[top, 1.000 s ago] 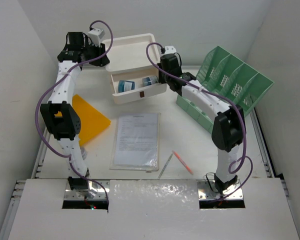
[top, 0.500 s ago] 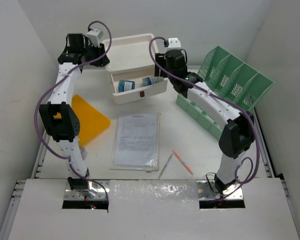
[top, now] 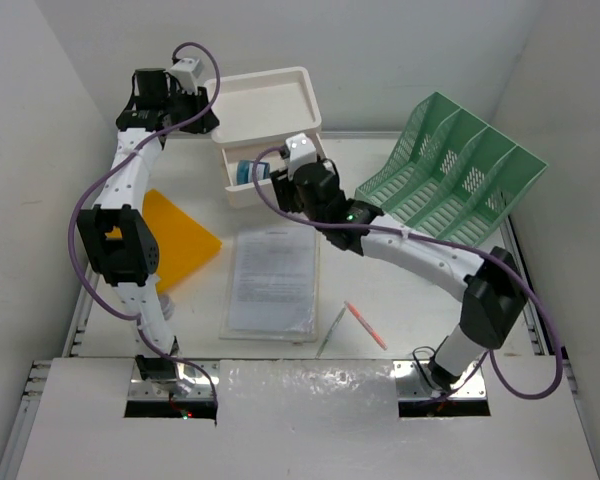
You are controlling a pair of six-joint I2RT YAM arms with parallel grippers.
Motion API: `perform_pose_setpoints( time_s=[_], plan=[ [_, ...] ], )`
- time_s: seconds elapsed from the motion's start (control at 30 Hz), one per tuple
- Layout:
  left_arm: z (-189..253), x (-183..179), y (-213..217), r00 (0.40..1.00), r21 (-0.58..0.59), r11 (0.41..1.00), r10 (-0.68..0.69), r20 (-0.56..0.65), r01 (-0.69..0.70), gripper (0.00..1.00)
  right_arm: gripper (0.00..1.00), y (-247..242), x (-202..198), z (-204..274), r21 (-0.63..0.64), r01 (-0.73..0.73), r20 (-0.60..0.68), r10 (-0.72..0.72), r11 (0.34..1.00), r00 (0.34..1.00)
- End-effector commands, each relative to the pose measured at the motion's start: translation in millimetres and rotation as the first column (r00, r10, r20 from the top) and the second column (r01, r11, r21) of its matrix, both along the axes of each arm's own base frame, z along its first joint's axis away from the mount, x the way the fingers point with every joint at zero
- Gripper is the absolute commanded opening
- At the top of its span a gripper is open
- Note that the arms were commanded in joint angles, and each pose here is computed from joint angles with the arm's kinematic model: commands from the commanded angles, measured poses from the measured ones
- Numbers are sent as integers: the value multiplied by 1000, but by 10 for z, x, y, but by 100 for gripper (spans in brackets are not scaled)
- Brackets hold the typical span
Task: Organize the desk
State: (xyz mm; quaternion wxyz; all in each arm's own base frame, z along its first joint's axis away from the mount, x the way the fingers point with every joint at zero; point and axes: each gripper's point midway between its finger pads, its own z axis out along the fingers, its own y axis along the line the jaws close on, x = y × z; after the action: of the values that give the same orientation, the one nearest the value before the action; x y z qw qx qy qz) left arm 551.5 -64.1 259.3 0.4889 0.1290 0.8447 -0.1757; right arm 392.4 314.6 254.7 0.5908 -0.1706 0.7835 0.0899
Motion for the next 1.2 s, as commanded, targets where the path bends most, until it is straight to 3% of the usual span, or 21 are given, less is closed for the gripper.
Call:
perform_pose_setpoints(
  time_s=[0.0,0.13,0.27,0.57,0.9,1.07,1.17],
  plan=[
    [-298,-167,-155,993,-19,999,-43,-111,42,0,60,71,31,-74,78,19,18,-21,997,1000],
    [-309,-166,-159,993,-19,999,-47,-111,46,0,52,208,43,-303,111,6,-19,-4,994,1000],
    [-319,-150,-167,992,-26,999,-47,-114,44,0,52,388,108,-470,120,-26,-48,31,992,998],
    [-334,-153,-162,992,-22,998,-53,-115,51,0,44,395,383,-476,109,61,17,-64,992,998],
    [-341,-157,-187,991,-25,998,-69,-116,66,0,25,319,561,-276,127,115,91,-127,985,988],
    [-336,-164,-195,991,-23,997,-79,-111,77,0,4,338,609,-249,162,124,101,-142,979,985],
    [-331,-164,-209,990,-28,996,-87,-109,85,0,0,343,646,-234,181,133,106,-154,974,982]
  ],
)
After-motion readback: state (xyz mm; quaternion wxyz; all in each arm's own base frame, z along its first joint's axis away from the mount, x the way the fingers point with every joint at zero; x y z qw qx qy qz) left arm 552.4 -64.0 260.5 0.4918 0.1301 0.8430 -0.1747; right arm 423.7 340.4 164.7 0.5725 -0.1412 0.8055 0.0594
